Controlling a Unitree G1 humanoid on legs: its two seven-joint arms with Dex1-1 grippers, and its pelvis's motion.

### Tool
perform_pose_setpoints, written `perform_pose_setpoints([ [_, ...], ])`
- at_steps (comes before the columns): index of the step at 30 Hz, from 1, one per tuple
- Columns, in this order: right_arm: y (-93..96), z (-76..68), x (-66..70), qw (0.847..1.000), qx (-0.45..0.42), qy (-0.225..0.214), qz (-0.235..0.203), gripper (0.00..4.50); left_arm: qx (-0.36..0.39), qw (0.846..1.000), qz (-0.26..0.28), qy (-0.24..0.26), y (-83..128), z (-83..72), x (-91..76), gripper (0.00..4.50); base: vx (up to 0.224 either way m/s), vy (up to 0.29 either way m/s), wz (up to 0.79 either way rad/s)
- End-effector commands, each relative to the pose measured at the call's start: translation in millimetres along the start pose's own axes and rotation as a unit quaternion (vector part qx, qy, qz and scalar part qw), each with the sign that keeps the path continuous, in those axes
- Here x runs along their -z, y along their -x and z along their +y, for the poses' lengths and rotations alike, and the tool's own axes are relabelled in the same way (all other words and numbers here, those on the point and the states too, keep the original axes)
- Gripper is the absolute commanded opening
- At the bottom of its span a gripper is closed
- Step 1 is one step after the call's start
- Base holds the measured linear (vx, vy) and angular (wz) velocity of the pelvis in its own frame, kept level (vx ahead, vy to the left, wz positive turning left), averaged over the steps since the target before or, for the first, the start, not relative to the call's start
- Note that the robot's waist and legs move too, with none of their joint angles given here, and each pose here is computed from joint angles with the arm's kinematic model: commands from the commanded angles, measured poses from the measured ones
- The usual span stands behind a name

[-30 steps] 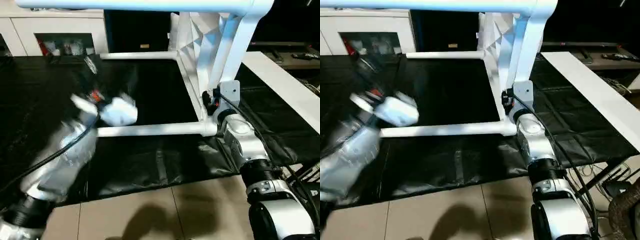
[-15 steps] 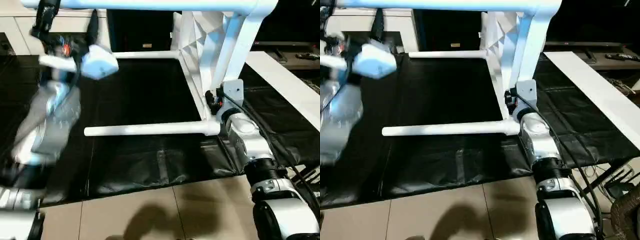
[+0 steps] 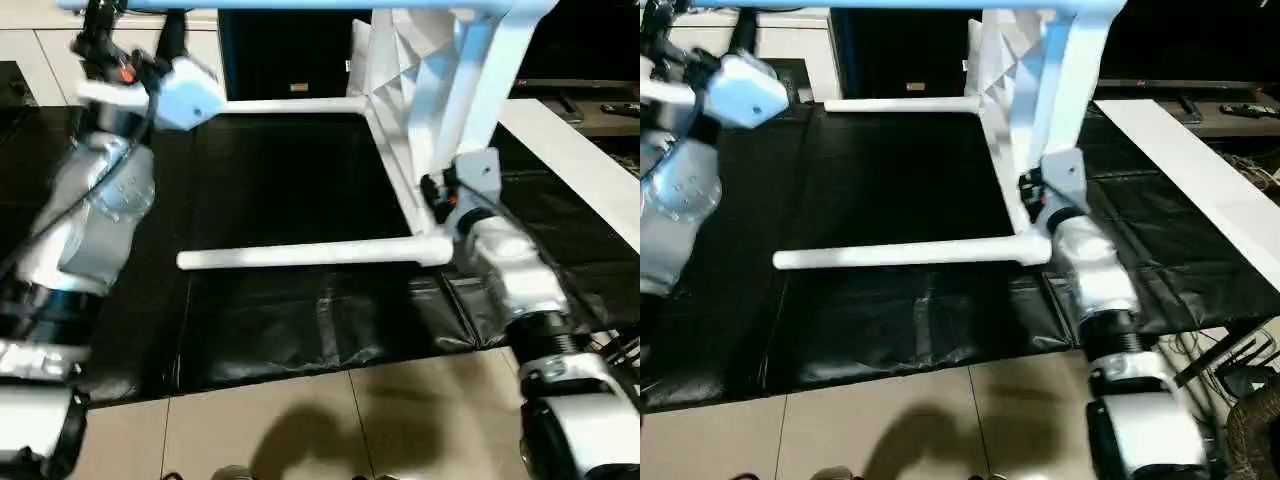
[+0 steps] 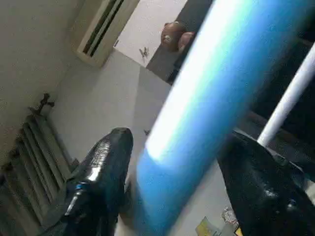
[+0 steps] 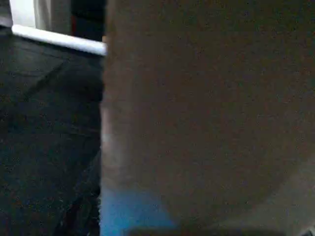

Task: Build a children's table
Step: Flip table

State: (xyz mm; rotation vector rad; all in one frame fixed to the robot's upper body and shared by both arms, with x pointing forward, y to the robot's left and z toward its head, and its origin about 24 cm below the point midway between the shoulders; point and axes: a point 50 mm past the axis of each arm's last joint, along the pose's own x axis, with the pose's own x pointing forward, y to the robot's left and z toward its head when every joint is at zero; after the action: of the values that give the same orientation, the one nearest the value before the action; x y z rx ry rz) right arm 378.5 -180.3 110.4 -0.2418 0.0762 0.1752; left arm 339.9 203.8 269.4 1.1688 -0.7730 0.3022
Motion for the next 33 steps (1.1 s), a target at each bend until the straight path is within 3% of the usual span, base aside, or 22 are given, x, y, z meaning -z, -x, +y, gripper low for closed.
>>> perform_pose_setpoints([
  [1, -1.5, -10.2, -51.9, 0.992, -0.011, 0.106, -0.069, 1.95, 0.021, 1.0, -0.011, 0.021, -4.9, 2.6, -1.5, 2.61, 0.0, 0.0, 0.0],
  [5, 0.3, -19.3, -64.5, 0.988, -0.012, 0.136, -0.079, 1.95, 0.053, 0.998, -0.005, 0.036, 0.4, -3.5, -0.8, 2.32, 0.0, 0.0, 0.0],
  [11, 3.7, -35.8, -83.6, 0.976, -0.019, 0.201, -0.083, 1.95, 0.065, 0.996, 0.024, 0.059, 1.4, 5.8, 6.5, 2.04, 0.0, 0.0, 0.0],
  [13, 5.0, -49.4, -101.7, 0.968, -0.038, 0.235, -0.08, 1.95, 0.138, 0.974, 0.042, 0.173, 10.6, -1.6, 3.8, 1.95, 0.0, 0.0, 0.0],
  [14, 5.2, -52.2, -106.2, 0.966, -0.046, 0.241, -0.078, 1.95, 0.154, 0.965, 0.054, 0.207, 13.5, -4.1, 3.8, 1.95, 0.0, 0.0, 0.0],
  [15, 5.8, -57.0, -114.6, 0.963, -0.065, 0.253, -0.073, 1.95, 0.186, 0.943, 0.073, 0.267, 19.7, -8.7, 3.0, 1.91, 0.0, 0.0, 0.0],
  [18, 7.6, -64.0, -129.4, 0.95, -0.1, 0.291, -0.058, 1.95, 0.222, 0.922, 0.082, 0.306, 26.8, -11.9, 0.4, 1.89, 0.0, 0.0, 0.0],
  [19, 9.4, -71.1, -143.9, 0.94, -0.116, 0.317, -0.054, 1.95, 0.245, 0.908, 0.086, 0.33, 31.2, -13.9, -2.9, 1.88, 0.0, 0.0, 0.0],
  [21, 10.6, -74.0, -151.7, 0.937, -0.124, 0.322, -0.055, 1.95, 0.25, 0.901, 0.089, 0.343, 32.7, -14.4, -4.6, 1.85, 0.0, 0.0, 0.0],
  [22, 12.7, -76.4, -164.3, 0.933, -0.142, 0.324, -0.064, 2.3, 0.245, 0.892, 0.097, 0.368, 34.8, -14.4, -6.2, 1.79, 0.0, 0.0, 0.0],
  [25, 19.2, -69.9, -190.8, 0.911, -0.193, 0.338, -0.135, 2.65, 0.203, 0.872, 0.132, 0.425, 38.0, -13.0, -5.9, 1.69, 0.0, 0.0, 0.0],
  [27, 20.7, -67.5, -195.7, 0.909, -0.202, 0.329, -0.157, 2.91, 0.197, 0.87, 0.139, 0.43, 38.0, -12.6, -5.6, 1.67, 0.0, 0.0, 0.0],
  [31, 23.5, -68.5, -222.5, 0.908, -0.136, 0.3, -0.26, 3.26, 0.194, 0.863, 0.168, 0.435, 41.0, -13.8, -2.5, 1.67, 0.0, 0.0, 0.0],
  [33, 31.6, -75.8, -243.4, 0.902, -0.086, 0.243, -0.346, 3.5, 0.203, 0.86, 0.183, 0.43, 46.0, -17.3, 1.4, 1.67, 0.0, 0.0, 0.0],
])
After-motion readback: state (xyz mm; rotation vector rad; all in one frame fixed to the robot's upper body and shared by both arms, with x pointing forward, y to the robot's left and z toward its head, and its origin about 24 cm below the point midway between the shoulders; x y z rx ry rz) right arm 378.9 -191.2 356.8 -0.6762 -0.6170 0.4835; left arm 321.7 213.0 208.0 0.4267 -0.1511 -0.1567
